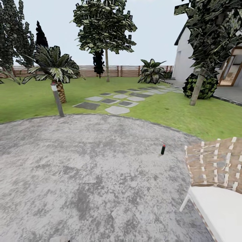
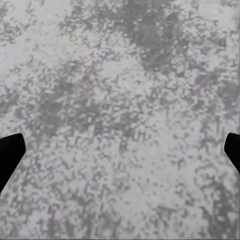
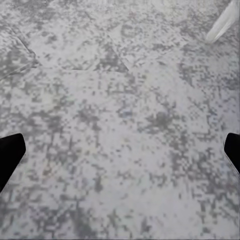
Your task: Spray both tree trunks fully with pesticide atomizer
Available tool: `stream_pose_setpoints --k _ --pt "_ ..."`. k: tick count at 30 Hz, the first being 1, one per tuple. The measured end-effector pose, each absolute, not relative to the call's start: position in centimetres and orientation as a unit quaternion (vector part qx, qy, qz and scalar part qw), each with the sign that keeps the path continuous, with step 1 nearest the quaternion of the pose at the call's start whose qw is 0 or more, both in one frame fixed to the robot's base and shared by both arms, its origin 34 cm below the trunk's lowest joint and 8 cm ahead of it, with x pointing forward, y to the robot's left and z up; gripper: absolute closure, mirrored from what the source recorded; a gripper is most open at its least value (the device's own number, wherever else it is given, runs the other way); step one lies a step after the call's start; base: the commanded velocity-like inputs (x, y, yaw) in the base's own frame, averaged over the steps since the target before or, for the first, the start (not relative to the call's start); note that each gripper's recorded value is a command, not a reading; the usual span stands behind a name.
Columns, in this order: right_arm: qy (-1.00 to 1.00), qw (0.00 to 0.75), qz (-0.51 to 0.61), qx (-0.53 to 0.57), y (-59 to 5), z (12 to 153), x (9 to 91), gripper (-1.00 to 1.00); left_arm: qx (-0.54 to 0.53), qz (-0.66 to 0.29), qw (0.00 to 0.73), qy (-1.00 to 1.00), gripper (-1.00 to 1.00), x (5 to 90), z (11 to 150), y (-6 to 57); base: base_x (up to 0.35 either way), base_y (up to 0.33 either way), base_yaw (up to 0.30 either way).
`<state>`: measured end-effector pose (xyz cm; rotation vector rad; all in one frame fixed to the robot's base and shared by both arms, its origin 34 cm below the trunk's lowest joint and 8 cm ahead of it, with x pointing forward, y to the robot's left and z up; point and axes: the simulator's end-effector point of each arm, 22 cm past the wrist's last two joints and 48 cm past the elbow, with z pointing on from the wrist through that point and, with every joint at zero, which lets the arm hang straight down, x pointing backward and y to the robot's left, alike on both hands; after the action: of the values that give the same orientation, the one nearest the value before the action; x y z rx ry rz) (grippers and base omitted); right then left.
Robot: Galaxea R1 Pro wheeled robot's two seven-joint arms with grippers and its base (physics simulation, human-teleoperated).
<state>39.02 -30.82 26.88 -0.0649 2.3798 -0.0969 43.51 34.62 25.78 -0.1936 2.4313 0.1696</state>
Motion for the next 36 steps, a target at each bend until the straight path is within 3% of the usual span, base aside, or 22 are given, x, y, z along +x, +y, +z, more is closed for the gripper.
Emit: stream_pose_setpoints --k 36 --pt "0.928 0.370 -0.038 -0.025 -30.83 26.83 38.96 -1.00 -0.074 0.065 0.342 0.934 -1.00 43.55 25.81 34.62 0.339 0.000 0.000"
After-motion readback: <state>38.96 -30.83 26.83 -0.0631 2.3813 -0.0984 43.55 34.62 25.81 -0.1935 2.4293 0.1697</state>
